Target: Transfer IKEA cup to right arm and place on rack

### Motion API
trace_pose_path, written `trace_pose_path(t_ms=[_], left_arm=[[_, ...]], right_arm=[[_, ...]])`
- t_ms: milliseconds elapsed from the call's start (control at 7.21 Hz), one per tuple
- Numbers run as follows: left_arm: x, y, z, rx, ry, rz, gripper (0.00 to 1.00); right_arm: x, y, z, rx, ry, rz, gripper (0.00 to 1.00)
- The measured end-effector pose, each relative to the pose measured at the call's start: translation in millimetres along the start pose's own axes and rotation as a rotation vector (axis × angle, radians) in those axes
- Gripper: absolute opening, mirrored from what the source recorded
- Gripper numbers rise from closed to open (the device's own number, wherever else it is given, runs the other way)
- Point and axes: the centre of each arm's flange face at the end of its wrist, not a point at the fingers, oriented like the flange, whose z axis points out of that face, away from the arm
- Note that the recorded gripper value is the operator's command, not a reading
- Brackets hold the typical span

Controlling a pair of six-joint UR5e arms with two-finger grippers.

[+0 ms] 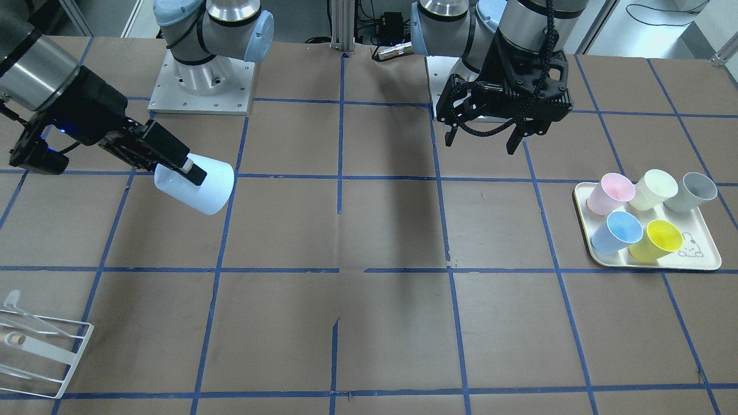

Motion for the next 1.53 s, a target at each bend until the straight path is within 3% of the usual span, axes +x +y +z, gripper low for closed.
trace_pose_path(t_ms=[277,416,555,693,971,1526], left_arm=[[-14,0,-1,-0.012,-0.027,-0.023,1.00],[-17,1,0,-0.018,-0.031,-0.027,1.00],[-17,1,0,-0.020,-0.033,-0.027,1.00],[-17,1,0,-0.021,-0.033,-0.027,1.00],[-17,2,0,-0.021,-0.033,-0.028,1.00],[-17,1,1,-0.021,-0.032,-0.028,1.00]], right_arm=[[26,-10,-13,0.038,0.279,-0.190,0.40],[34,-18,-20,0.062,0.394,-0.310,0.38],[42,-31,-24,0.097,0.483,-0.406,0.38],[53,-49,-25,0.130,0.536,-0.451,0.37],[91,-87,-27,0.160,0.579,-0.493,0.37],[139,-122,-35,0.200,0.561,-0.480,0.39]])
